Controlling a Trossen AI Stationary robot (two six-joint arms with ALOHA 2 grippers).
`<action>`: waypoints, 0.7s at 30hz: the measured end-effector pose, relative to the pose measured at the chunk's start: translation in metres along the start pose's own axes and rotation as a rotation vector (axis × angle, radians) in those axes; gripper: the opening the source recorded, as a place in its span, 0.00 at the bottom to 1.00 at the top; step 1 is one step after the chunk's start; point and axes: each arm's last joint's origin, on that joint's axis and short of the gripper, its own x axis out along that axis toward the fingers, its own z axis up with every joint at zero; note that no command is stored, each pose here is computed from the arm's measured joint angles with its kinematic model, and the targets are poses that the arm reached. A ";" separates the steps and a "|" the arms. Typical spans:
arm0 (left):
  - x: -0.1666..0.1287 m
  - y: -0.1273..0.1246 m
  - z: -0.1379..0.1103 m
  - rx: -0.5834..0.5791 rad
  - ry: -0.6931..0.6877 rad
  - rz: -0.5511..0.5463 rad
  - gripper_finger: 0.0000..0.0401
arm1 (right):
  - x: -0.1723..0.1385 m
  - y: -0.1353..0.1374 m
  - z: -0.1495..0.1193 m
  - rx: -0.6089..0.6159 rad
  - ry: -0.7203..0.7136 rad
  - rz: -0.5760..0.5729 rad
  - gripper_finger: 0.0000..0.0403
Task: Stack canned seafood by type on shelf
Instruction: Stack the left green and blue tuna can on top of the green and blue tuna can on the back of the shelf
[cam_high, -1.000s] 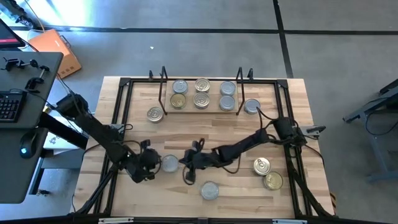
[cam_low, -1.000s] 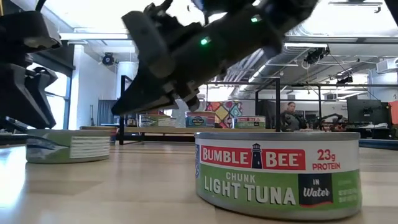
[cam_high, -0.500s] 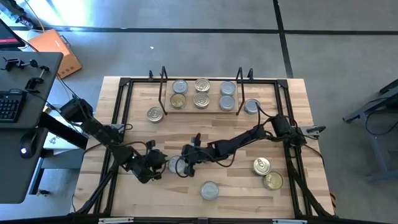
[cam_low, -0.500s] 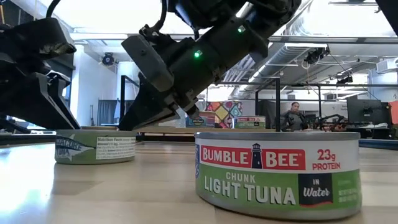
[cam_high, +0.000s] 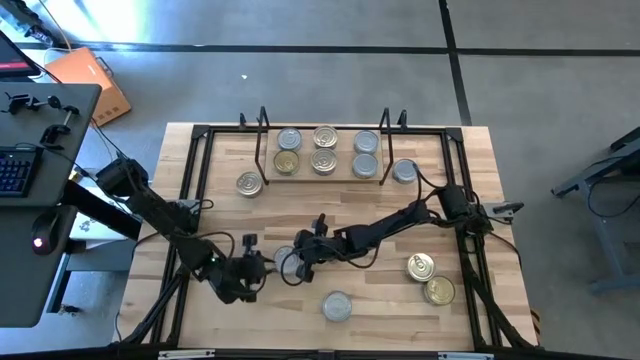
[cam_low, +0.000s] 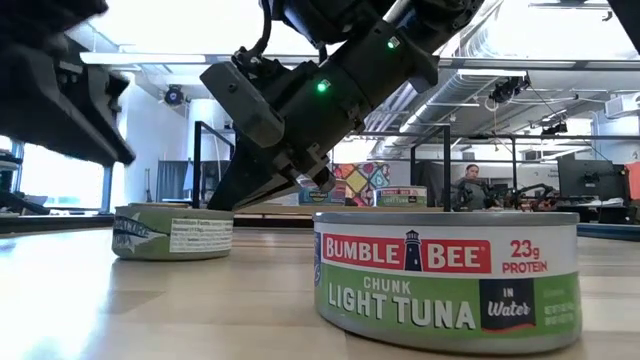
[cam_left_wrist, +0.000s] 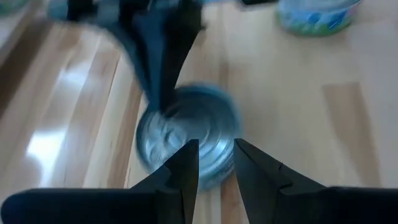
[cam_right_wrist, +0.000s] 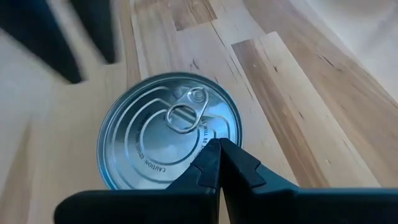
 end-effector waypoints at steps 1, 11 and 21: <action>0.000 -0.001 0.002 0.018 -0.014 -0.006 0.23 | 0.000 0.000 0.000 -0.001 0.002 -0.001 0.00; 0.008 -0.001 0.003 0.183 -0.007 -0.010 0.25 | 0.000 -0.002 -0.003 0.004 0.033 -0.015 0.00; 0.029 -0.016 -0.011 0.572 0.004 -0.027 0.51 | 0.001 -0.003 -0.004 0.008 0.043 -0.017 0.00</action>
